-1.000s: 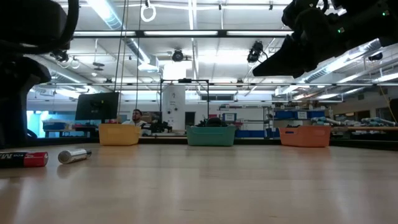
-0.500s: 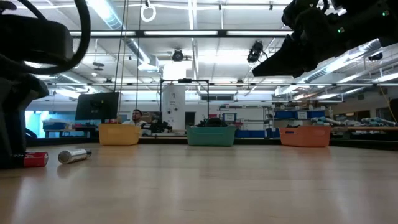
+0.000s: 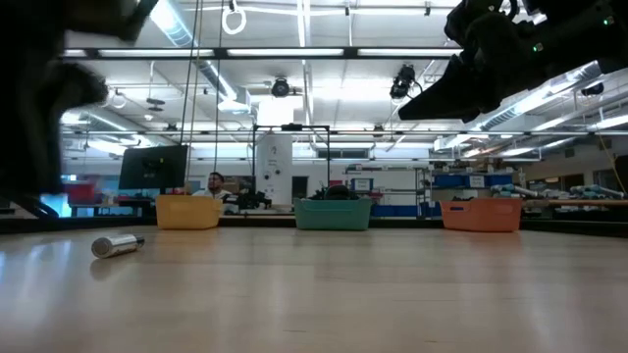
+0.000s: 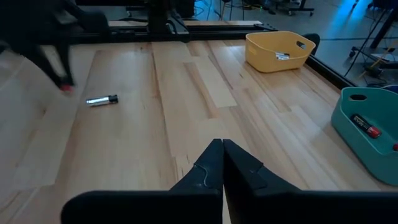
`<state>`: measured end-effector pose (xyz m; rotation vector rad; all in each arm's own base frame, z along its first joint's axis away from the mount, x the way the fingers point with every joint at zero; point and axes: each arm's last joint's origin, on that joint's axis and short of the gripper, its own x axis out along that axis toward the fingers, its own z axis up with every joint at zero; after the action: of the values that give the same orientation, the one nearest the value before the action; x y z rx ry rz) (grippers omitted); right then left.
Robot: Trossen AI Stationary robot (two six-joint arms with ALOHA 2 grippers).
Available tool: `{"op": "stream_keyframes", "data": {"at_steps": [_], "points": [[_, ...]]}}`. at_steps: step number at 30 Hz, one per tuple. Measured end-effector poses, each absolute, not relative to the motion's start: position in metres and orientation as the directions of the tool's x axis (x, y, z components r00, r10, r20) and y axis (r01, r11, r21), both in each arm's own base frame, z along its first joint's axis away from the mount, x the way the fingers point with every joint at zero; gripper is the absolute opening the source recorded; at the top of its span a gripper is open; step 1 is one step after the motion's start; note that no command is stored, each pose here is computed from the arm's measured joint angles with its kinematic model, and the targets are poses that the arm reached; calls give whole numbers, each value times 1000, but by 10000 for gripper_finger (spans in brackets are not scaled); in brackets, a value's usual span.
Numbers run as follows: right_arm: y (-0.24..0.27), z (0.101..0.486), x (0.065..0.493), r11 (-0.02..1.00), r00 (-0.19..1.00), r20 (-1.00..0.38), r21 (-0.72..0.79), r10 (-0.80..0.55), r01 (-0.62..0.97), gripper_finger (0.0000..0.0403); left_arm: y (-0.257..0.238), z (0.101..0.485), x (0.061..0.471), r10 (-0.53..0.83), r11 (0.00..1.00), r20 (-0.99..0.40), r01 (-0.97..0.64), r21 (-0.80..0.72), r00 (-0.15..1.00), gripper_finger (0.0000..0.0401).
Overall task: Sort batteries
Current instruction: Put the red battery into the green bin
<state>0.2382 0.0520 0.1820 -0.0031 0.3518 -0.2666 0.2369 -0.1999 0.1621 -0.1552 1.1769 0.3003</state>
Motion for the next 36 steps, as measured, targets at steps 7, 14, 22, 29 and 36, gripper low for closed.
{"op": "stream_keyframes", "data": {"at_steps": [7,14,22,29,36], "points": [[52,182,238,965,905,-338,-45,-258,258,14,-168,209,270,293,939,-841,-301,165,455,48],[52,183,239,965,908,-331,-41,-257,258,13,-67,218,329,365,929,-786,-245,276,499,48],[51,185,239,965,912,-317,-48,-261,260,10,91,233,349,312,949,-702,-236,207,640,48],[40,185,242,952,899,-316,-56,-302,301,13,188,231,333,300,945,-670,-308,111,679,48],[18,185,245,929,875,-315,-80,-368,362,11,225,219,360,221,972,-747,-207,113,627,48]]}}
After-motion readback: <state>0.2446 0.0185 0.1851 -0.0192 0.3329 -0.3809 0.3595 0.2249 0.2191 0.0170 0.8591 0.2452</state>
